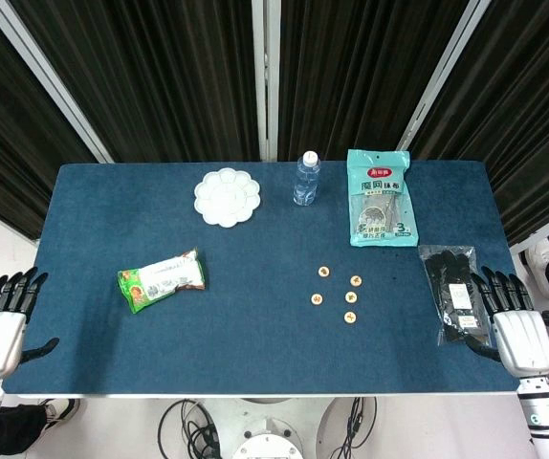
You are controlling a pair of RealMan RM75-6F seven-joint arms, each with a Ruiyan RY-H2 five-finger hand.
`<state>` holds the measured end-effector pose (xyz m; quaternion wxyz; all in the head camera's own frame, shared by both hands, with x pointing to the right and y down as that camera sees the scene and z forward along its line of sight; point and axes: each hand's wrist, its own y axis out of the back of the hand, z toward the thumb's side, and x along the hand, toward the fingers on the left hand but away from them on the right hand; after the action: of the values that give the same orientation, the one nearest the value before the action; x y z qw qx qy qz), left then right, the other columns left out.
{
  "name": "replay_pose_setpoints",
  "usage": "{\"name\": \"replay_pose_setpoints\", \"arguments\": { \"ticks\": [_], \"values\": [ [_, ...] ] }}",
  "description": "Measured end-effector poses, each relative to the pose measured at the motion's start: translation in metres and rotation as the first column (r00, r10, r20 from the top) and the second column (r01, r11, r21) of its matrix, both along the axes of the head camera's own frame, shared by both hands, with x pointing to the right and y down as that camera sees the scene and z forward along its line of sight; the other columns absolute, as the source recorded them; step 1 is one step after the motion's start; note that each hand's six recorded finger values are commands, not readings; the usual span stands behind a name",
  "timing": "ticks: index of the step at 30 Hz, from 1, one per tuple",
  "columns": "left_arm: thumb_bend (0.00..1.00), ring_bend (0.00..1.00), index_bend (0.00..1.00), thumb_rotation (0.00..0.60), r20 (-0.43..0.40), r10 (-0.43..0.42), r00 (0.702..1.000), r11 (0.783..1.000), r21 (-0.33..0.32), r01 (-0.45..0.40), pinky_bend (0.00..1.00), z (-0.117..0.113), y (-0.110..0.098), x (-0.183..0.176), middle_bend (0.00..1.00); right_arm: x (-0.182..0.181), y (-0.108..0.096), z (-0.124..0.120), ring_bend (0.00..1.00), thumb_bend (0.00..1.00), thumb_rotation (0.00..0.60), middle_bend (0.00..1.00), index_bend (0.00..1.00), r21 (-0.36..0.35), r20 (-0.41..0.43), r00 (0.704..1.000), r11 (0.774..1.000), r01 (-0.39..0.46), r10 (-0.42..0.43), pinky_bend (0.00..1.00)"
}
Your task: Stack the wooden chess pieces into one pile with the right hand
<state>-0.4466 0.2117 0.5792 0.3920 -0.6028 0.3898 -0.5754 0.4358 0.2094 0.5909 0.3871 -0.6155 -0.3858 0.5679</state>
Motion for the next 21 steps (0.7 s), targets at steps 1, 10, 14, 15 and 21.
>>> {"name": "replay_pose_setpoints", "arguments": {
  "ticks": [1, 10, 14, 15, 21],
  "values": [
    [0.00, 0.00, 0.04, 0.600, 0.001, 0.000, 1.000, 1.000, 0.001, 0.000, 0.00, 0.000, 0.000, 0.000, 0.00, 0.000, 0.000, 0.001, 0.00, 0.05, 0.600, 0.00, 0.00, -0.001, 0.001, 1.000, 1.000, -0.001, 0.001, 0.00],
    [0.00, 0.00, 0.04, 0.600, -0.011, 0.009, 1.000, 1.000, 0.007, -0.008, 0.00, -0.002, 0.001, 0.002, 0.00, -0.004, 0.000, 0.005, 0.00, 0.04, 0.600, 0.00, 0.00, -0.010, 0.000, 1.000, 1.000, 0.013, -0.013, 0.00],
    [0.00, 0.00, 0.04, 0.600, -0.010, 0.008, 1.000, 1.000, 0.016, -0.008, 0.00, -0.005, 0.001, 0.003, 0.00, -0.011, -0.004, 0.001, 0.00, 0.04, 0.600, 0.00, 0.00, 0.000, 0.002, 0.999, 0.999, 0.038, -0.038, 0.00],
    [0.00, 0.00, 0.04, 0.600, -0.009, 0.005, 1.000, 1.000, 0.017, -0.005, 0.00, -0.005, 0.001, 0.002, 0.00, -0.014, -0.006, 0.001, 0.00, 0.04, 0.600, 0.00, 0.00, 0.002, 0.002, 0.999, 0.999, 0.048, -0.048, 0.00],
    [0.00, 0.00, 0.04, 0.600, -0.018, -0.002, 1.000, 1.000, 0.025, 0.003, 0.00, -0.007, 0.001, 0.002, 0.00, -0.035, -0.023, 0.008, 0.00, 0.04, 0.600, 0.00, 0.00, -0.021, 0.017, 0.993, 0.993, 0.114, -0.114, 0.00]
  ]
}}
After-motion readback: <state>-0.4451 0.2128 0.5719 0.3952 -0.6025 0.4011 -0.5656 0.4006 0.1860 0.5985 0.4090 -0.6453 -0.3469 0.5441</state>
